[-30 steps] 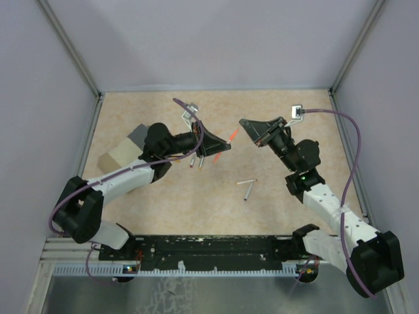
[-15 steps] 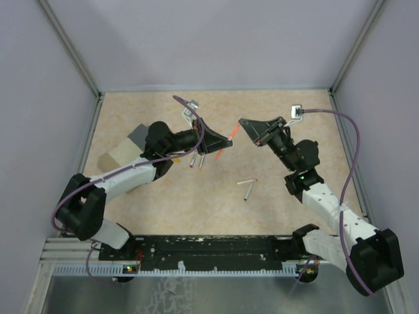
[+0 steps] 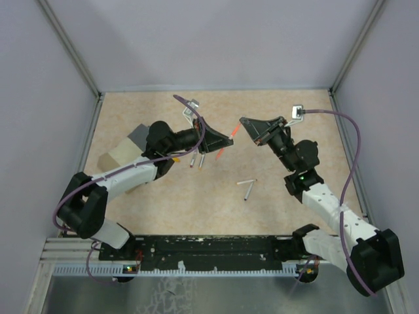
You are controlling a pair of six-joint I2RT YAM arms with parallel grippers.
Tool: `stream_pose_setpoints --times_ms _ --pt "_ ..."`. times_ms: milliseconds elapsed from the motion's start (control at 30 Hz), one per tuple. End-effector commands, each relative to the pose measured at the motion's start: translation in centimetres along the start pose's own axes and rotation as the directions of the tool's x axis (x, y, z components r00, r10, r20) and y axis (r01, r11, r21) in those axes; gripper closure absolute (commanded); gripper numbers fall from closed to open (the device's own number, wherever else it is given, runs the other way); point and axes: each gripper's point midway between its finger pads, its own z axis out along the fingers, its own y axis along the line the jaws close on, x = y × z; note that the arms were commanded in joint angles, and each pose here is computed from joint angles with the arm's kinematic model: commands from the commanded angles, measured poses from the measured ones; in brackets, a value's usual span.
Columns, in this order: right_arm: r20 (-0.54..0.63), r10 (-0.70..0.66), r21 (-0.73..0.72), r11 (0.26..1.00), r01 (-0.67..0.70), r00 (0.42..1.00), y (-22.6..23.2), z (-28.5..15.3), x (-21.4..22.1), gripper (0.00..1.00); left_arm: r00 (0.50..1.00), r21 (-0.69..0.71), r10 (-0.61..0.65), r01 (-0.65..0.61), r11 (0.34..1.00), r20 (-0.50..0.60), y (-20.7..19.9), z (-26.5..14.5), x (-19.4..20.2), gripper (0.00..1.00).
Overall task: Insert the pens into the pen caps
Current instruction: Insert the pen cap onto the pen.
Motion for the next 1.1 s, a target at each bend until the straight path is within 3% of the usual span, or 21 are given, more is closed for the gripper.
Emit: stream_pose_setpoints --times_ms 0,467,1067 --pt "0.070 -0.017 -0.005 1.000 0.017 0.997 1.8 0.2 -2.0 1.00 0.998 0.032 0.039 -0.040 0.999 0.042 -1.0 0.6 -1.4 1.00" --pt "0.172 0.020 0.063 0.998 -0.031 0.985 1.4 0.1 -4.3 1.00 0.999 0.036 0.040 -0.041 0.999 0.023 -1.1 0.5 -0.9 1.00" --pt "0.166 0.022 -0.043 0.999 -0.015 0.986 3.7 0.0 -4.5 1.00 0.999 0.031 0.033 -0.033 0.999 0.017 -0.8 0.6 -0.7 1.00"
